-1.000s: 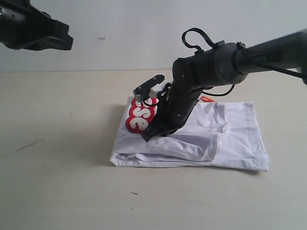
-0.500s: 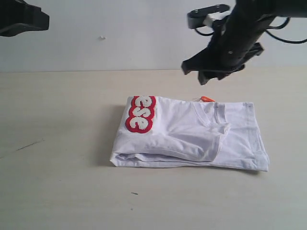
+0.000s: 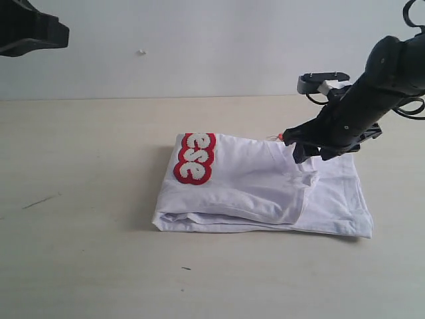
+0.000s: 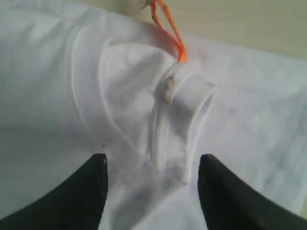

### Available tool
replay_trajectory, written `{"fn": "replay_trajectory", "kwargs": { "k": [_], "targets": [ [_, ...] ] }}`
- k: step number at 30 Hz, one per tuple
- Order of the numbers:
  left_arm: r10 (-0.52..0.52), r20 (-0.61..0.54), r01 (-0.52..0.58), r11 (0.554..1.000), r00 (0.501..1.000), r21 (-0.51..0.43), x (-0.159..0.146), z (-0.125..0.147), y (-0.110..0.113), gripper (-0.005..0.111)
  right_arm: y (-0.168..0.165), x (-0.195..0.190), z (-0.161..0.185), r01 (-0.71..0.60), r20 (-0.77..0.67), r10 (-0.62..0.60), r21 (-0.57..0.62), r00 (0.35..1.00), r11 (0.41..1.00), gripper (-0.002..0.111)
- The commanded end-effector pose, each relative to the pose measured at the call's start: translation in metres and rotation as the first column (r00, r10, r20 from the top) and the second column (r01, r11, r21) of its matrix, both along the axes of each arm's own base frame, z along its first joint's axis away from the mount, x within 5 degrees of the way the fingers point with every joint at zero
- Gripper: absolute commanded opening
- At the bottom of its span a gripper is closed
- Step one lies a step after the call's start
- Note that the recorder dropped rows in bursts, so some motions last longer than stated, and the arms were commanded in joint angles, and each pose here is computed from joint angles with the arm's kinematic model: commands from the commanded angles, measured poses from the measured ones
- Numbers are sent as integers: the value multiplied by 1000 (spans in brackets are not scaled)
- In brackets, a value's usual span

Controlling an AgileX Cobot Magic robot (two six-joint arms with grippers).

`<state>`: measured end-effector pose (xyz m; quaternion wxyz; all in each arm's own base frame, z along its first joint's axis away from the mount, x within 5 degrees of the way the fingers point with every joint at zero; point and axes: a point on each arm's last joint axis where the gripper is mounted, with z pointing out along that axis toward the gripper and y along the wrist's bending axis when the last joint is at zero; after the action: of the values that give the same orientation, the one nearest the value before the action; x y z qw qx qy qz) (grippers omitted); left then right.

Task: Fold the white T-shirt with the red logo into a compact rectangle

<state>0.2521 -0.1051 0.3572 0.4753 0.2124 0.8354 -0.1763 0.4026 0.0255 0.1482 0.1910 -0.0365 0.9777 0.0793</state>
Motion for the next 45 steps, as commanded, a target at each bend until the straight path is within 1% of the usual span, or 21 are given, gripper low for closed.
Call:
{"fn": "replay_trajectory", "kwargs": {
  "k": [1,5,10,13,15,17,21,23,28,33,36,39,45],
  "targets": [
    [21,19,-20,1000,1000,-17,0,3,2,0,-5,8,-10,1,67,2,-33,998,999,56],
    [31,34,-30,999,999,-24,1,4,2,0,-5,14,-29,-9,75,12,-47,997,999,56],
    [29,31,-28,999,999,-23,1,4,2,0,0,17,-39,-47,75,47,-1,996,999,55],
    [29,31,-28,999,999,-23,1,4,2,0,1,16,-47,-51,53,51,4,997,999,52],
    [29,31,-28,999,999,-23,1,4,2,0,1,16,-52,-53,38,52,6,998,999,47],
    [27,28,-27,999,999,-22,1,4,2,0,1,15,-55,-54,28,54,8,998,999,39],
    [28,28,-27,999,999,-24,1,4,2,0,1,14,-52,-91,29,91,-1,995,996,14],
    [29,29,-28,999,999,-26,1,4,2,0,1,15,-45,-95,44,95,-4,995,996,-1],
    [32,31,-31,999,999,-31,1,4,2,0,3,17,-17,-112,82,111,8,990,994,0],
    [32,30,-31,999,999,-33,1,4,2,0,6,18,24,-146,139,142,17,980,989,0],
    [33,32,-32,999,999,-33,1,4,2,0,5,13,47,-174,159,174,-17,972,985,0],
    [35,36,-34,999,999,-34,1,5,2,0,1,7,68,-130,158,134,-40,978,991,0],
    [41,40,-39,998,998,-39,2,5,2,0,-7,-9,120,-113,133,130,-129,983,985,0]
  ]
}}
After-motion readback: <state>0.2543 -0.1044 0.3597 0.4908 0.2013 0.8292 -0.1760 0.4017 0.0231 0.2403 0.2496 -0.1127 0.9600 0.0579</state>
